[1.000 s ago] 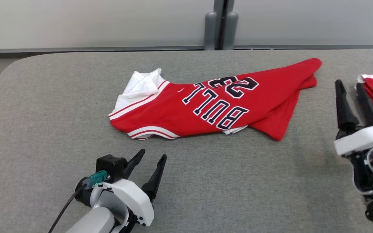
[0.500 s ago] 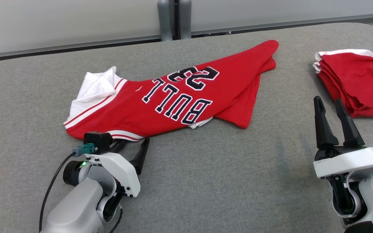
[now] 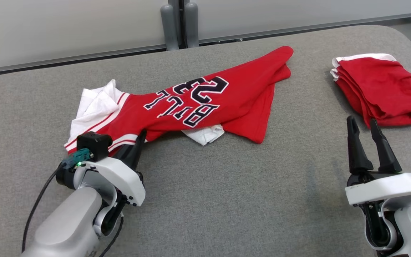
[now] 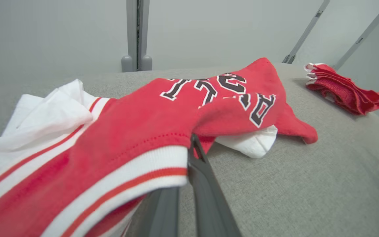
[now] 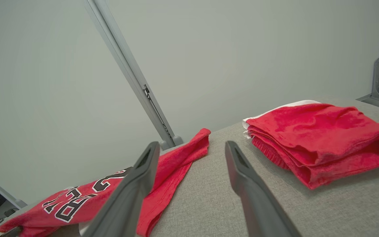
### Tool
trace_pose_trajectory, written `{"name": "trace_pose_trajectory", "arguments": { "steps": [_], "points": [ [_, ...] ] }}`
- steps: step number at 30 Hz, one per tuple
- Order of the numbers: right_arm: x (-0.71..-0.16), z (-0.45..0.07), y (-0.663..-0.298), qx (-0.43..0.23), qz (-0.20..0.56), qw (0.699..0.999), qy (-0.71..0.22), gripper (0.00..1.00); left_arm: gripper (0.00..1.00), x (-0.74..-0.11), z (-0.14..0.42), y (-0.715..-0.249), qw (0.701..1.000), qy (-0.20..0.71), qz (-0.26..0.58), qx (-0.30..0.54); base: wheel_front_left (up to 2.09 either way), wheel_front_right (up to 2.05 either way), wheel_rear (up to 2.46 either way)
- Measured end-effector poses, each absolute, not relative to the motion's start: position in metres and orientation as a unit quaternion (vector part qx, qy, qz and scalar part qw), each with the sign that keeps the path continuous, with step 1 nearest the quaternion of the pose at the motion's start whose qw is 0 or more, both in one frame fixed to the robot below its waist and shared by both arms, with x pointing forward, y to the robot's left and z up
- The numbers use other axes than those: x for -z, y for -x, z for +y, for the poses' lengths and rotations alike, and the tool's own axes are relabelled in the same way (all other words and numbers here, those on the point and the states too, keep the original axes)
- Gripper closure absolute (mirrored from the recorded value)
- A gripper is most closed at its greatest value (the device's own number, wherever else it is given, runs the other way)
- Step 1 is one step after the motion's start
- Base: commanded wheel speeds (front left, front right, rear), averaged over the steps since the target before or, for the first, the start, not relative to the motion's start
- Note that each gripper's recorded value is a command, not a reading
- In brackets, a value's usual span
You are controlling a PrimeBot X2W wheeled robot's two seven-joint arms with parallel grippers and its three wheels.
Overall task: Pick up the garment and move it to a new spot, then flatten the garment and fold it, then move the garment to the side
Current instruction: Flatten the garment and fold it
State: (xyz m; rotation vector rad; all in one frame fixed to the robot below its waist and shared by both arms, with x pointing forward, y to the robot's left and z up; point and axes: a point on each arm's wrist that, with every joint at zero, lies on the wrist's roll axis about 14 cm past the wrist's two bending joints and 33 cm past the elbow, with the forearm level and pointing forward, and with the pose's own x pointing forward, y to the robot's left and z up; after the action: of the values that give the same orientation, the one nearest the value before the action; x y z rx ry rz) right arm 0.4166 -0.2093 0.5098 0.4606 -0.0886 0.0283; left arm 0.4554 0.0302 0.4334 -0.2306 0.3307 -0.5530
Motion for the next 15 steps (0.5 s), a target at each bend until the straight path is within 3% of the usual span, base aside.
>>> {"name": "trace_pose_trajectory", "arguments": {
  "steps": [5, 15],
  "points": [
    [-0.51, -0.213, -0.412, -0.008, -0.047, 0.972, -0.23, 0.0, 1.0, -0.492, 0.04, -0.452, 0.947, 0.093, 0.111, 0.287, 0.0, 0.0, 0.0],
    [-0.514, -0.22, -0.415, 0.004, -0.057, 0.97, -0.235, 0.0, 1.0, -0.577, 0.037, -0.43, 0.931, 0.073, 0.094, 0.344, 0.0, 0.0, 0.0]
  ]
}}
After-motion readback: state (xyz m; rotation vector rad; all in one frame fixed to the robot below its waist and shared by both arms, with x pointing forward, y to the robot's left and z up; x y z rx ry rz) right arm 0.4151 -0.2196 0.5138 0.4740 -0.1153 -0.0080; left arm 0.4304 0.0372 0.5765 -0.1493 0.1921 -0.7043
